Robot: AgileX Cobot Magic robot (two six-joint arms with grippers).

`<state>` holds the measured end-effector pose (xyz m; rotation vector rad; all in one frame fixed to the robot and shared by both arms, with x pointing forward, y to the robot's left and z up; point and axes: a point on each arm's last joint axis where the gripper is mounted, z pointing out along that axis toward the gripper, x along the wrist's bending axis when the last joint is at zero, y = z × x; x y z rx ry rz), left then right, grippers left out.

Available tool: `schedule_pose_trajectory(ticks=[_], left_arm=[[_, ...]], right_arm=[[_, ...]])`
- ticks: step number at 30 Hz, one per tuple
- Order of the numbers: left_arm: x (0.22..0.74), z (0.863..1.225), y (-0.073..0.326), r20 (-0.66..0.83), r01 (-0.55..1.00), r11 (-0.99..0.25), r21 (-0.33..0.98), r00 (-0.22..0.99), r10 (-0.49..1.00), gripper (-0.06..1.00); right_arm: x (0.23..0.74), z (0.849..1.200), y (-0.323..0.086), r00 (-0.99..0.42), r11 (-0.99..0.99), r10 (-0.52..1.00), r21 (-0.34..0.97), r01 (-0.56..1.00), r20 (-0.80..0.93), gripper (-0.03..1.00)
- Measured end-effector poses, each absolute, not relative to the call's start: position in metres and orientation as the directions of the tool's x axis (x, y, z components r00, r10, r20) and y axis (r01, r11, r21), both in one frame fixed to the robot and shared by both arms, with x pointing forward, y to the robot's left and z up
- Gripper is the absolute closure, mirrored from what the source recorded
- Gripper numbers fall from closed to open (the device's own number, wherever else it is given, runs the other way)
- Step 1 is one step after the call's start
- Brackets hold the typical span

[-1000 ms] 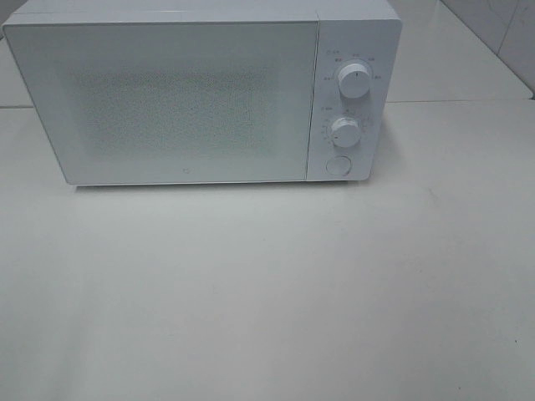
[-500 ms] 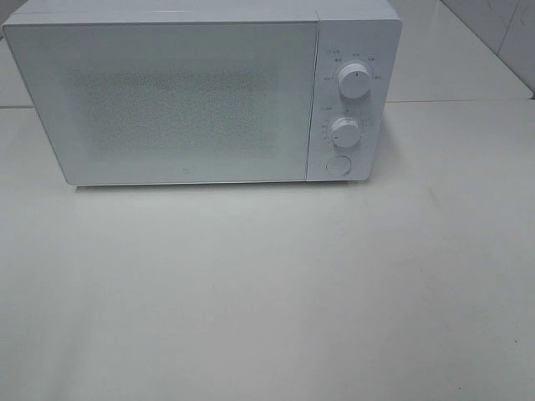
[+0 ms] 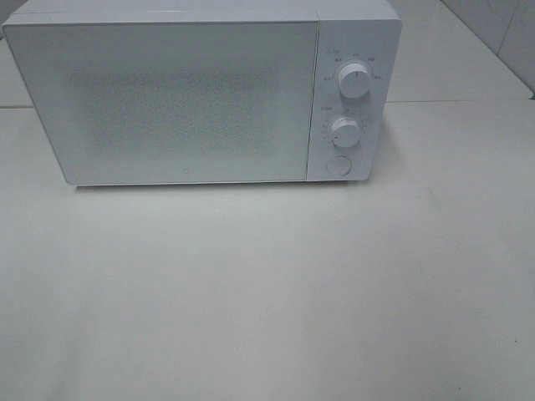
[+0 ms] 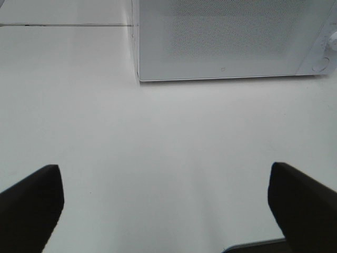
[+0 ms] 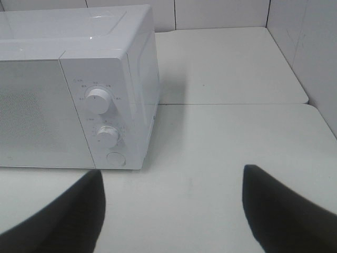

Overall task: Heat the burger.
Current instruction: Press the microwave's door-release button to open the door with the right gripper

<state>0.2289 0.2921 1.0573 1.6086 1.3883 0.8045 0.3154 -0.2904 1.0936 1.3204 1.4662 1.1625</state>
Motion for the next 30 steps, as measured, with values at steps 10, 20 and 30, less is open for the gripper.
schedule_pose_trajectory(ticks=[10,20,30], left_arm=[[0.229,1.057,0.292,-0.054,0.441,-0.031,0.897,0.179,0.982,-0.03],[0.229,1.057,0.292,-0.054,0.441,-0.031,0.897,0.179,0.982,-0.03],[0.229,1.057,0.292,-0.054,0.441,-0.031,0.897,0.179,0.982,-0.03]], right_arm=[[0.364,1.081,-0.284,-0.111,0.034,0.994,0.945,0.325,0.002,0.27],[0.401,1.053,-0.278,-0.127,0.039,0.992,0.969,0.242,-0.008,0.27],[0.422,1.03,-0.274,-0.144,0.037,0.989,0.992,0.122,-0.02,0.27]])
